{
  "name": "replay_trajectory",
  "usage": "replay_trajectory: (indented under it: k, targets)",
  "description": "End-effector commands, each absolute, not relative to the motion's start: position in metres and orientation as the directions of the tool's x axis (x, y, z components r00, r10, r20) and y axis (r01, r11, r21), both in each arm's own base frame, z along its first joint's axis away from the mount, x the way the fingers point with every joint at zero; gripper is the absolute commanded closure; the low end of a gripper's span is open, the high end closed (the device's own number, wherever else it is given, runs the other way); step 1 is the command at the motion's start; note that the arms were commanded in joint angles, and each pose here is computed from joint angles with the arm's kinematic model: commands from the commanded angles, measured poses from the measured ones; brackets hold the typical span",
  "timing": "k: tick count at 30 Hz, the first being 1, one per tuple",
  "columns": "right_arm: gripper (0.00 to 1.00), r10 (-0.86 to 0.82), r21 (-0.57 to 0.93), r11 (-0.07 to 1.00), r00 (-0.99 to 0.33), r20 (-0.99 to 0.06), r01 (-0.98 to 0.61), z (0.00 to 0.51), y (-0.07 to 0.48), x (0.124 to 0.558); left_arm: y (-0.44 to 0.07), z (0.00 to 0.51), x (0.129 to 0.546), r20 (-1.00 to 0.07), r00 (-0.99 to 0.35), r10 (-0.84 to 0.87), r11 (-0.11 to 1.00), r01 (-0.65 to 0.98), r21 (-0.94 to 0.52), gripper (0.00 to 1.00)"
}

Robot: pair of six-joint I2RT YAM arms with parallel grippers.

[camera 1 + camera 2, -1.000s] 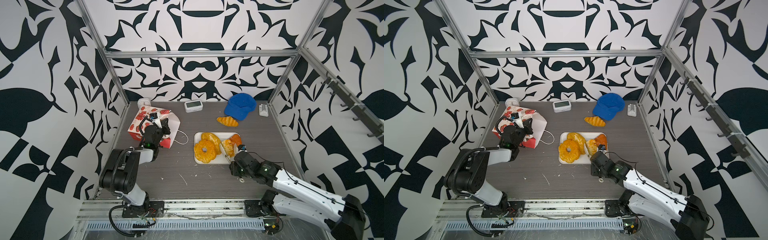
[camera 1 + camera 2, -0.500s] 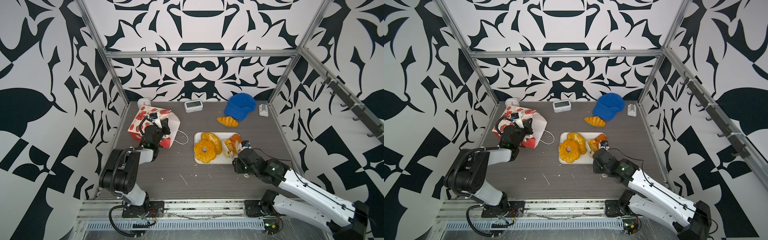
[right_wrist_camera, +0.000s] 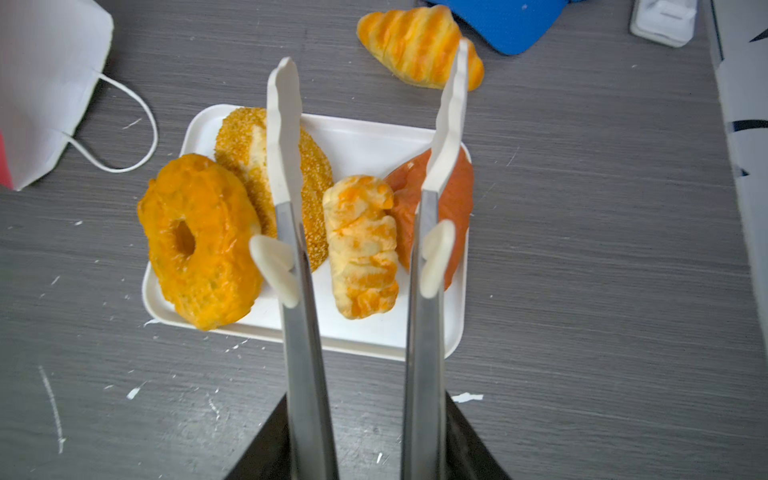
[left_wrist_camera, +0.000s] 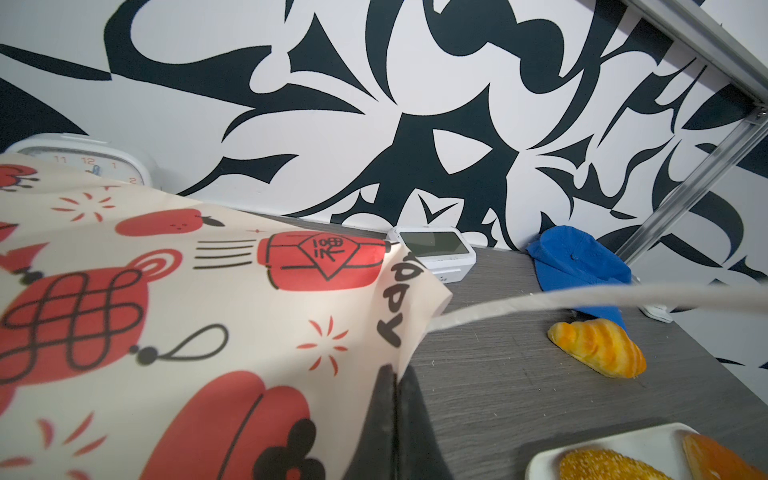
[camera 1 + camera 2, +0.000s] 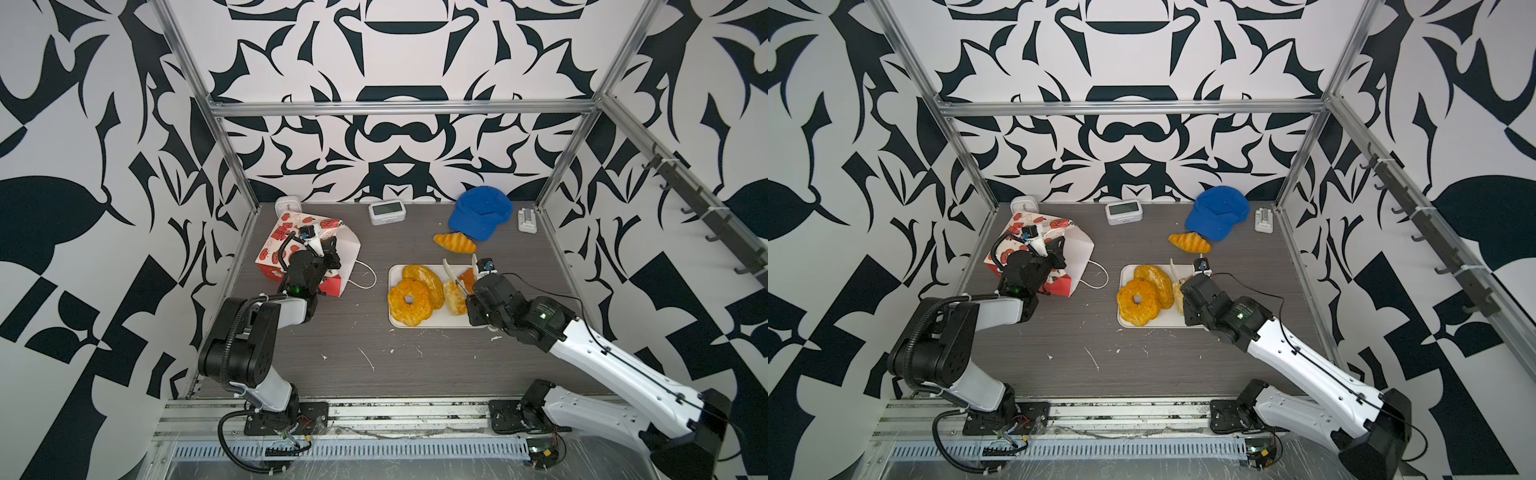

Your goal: Take the fake bread out of the paper bag

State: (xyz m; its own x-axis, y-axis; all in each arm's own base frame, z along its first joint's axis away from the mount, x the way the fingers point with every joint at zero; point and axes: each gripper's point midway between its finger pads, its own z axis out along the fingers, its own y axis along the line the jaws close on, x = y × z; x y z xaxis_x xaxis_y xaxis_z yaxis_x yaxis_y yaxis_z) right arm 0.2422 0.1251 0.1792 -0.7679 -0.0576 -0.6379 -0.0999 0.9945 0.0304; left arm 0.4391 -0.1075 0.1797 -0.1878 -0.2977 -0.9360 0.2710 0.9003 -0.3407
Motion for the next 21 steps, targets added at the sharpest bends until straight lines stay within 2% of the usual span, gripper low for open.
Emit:
replay_trajectory:
  k: [1, 5, 12, 15, 21]
  targets:
    - [0.52, -0.064, -0.001, 0.996, -0.708, -0.703, -0.089, 0.203, 0.112, 0.276, -0.108, 0.184, 0.439, -0.932, -0.175, -0.316, 0.890, 0.285, -0.356, 1.00]
    - [0.52, -0.061, -0.016, 0.997, -0.726, -0.684, -0.069, 0.190, 0.094, 0.309, -0.108, 0.184, 0.440, -0.931, -0.175, -0.322, 0.887, 0.288, -0.361, 1.00]
    - [0.50, -0.147, -0.018, 0.984, -0.744, -0.651, -0.178, 0.172, 0.103, 0.367, -0.108, 0.184, 0.441, -0.930, -0.174, -0.325, 0.886, 0.287, -0.364, 1.00]
    - [0.50, -0.163, 0.001, 0.977, -0.746, -0.646, -0.214, 0.166, 0.110, 0.382, -0.109, 0.183, 0.442, -0.927, -0.174, -0.332, 0.883, 0.288, -0.370, 1.00]
    - [0.49, -0.234, -0.087, 0.969, -0.735, -0.636, -0.233, 0.157, 0.104, 0.405, -0.106, 0.182, 0.444, -0.924, -0.169, -0.342, 0.880, 0.287, -0.378, 1.00]
